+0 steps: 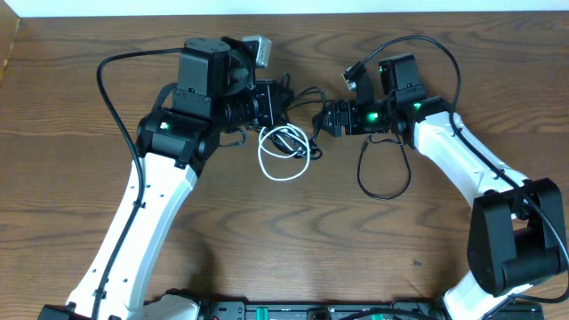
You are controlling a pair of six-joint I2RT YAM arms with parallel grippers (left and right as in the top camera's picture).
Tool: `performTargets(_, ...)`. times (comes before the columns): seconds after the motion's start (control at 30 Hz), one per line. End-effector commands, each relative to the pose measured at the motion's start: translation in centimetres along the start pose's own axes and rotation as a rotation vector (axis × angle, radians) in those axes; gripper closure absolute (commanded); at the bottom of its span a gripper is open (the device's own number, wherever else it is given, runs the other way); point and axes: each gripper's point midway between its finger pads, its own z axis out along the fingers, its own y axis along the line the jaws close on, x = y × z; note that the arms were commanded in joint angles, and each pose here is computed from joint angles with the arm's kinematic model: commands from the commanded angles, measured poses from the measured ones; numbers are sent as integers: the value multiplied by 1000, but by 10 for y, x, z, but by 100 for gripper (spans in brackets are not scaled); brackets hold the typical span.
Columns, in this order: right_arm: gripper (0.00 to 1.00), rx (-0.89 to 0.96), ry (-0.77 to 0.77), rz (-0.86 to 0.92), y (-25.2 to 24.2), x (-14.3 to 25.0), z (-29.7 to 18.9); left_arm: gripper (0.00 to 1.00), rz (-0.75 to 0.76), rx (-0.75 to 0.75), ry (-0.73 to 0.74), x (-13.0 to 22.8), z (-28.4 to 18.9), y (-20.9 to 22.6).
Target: Untangle cables
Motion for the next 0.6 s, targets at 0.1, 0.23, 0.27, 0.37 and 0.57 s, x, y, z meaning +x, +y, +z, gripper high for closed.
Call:
performTargets(0.1, 25, -137, -4, -58, 31, -3, -7, 92, -96, 133, -8, -15, -7, -10)
performTargets(0.23, 24, -158, -7, -109, 29, -3, -12, 93, -283, 90, -34, -26, -13, 18)
performTargets(0.27, 23, -192, -4, -142, 32, -2, -15, 92, -332, 86, -41, -29, -15, 25)
performTargets(0.37, 22, -334, 5, -253, 52, 4, -25, 93, -430, 76, -44, -32, -16, 36)
performTargets(0.57, 21, -425, 9, -338, 68, 10, -28, 92, -686, 64, -52, -37, -14, 53)
